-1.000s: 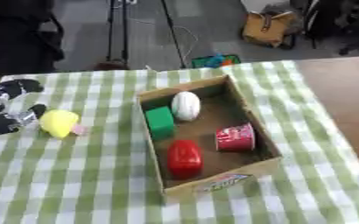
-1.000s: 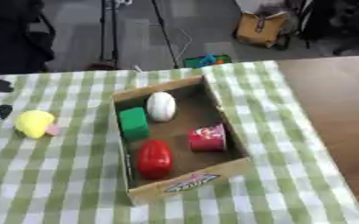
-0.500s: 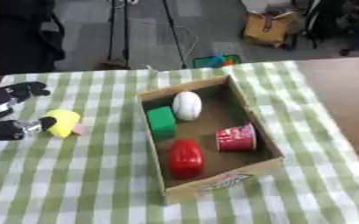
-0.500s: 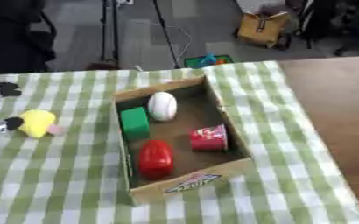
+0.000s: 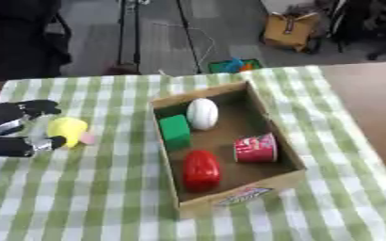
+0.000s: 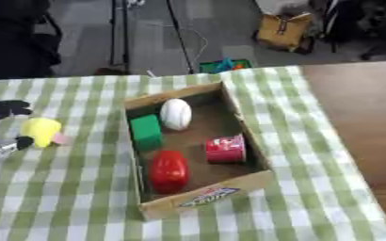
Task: Pick up objects on the table and place them in the box.
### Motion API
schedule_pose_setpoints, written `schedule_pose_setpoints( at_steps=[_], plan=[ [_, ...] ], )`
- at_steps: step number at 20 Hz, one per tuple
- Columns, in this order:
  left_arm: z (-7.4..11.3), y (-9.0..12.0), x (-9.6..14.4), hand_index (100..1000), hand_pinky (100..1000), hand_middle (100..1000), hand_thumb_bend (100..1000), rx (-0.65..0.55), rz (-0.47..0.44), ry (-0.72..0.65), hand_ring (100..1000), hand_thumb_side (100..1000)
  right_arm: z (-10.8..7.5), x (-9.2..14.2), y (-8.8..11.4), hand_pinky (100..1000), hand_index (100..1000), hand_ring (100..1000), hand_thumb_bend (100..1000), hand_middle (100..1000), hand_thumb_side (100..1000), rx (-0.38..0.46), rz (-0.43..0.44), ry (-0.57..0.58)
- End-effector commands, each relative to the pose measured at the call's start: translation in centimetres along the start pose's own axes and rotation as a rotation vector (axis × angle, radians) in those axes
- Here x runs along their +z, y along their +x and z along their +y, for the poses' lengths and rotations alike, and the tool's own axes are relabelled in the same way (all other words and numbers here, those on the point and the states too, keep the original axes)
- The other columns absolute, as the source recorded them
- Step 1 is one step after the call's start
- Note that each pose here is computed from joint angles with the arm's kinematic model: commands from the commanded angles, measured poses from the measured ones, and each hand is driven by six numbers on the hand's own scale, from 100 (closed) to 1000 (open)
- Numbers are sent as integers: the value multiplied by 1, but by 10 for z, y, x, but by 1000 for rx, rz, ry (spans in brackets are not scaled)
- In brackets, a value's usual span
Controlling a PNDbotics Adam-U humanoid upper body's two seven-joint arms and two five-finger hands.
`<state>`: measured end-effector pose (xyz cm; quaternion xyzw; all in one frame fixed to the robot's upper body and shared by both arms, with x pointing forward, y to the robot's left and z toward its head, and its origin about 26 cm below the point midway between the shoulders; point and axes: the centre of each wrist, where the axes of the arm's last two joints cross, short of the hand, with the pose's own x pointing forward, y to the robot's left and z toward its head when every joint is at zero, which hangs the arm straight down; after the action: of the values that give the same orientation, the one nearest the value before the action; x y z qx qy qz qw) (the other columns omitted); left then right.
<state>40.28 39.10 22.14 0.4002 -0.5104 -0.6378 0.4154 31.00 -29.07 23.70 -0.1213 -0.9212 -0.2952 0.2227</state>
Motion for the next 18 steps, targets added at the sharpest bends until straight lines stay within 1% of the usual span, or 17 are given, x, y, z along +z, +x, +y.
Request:
schedule_pose_setpoints(
  at_steps=[1,2,7,9,10,12,15,18],
  plan=[
    [15,-7,4,1000,1000,1000,494,-48,40,19,1000,1000,3,-4,8,583,756,612,100,516,447,-23,-25,18],
    [16,-7,2,1000,1000,1000,505,-55,47,24,1000,1000,3,-4,8,584,756,611,100,515,448,-23,-24,18],
    [12,-10,-3,1000,1000,1000,503,-69,68,37,1000,1000,3,-4,8,584,755,612,100,515,448,-26,-22,20],
    [12,-11,-5,1000,1000,1000,493,-72,79,49,1000,1000,3,-4,8,584,756,612,100,514,448,-27,-19,21],
    [11,-12,-7,1000,1000,1000,468,-71,83,58,1000,1000,4,-4,8,585,756,612,100,514,448,-28,-18,21],
    [10,-13,-9,1000,1000,1000,468,-71,88,67,1000,1000,4,-4,8,584,756,612,100,514,446,-29,-18,22],
    [7,-14,-11,1000,1000,1000,466,-76,93,68,1000,1000,4,-4,8,584,756,612,100,514,445,-32,-18,23],
    [4,-15,-14,1000,1000,1000,474,-66,97,35,1000,1000,5,-4,8,584,756,612,100,514,445,-35,-18,26]
  ],
)
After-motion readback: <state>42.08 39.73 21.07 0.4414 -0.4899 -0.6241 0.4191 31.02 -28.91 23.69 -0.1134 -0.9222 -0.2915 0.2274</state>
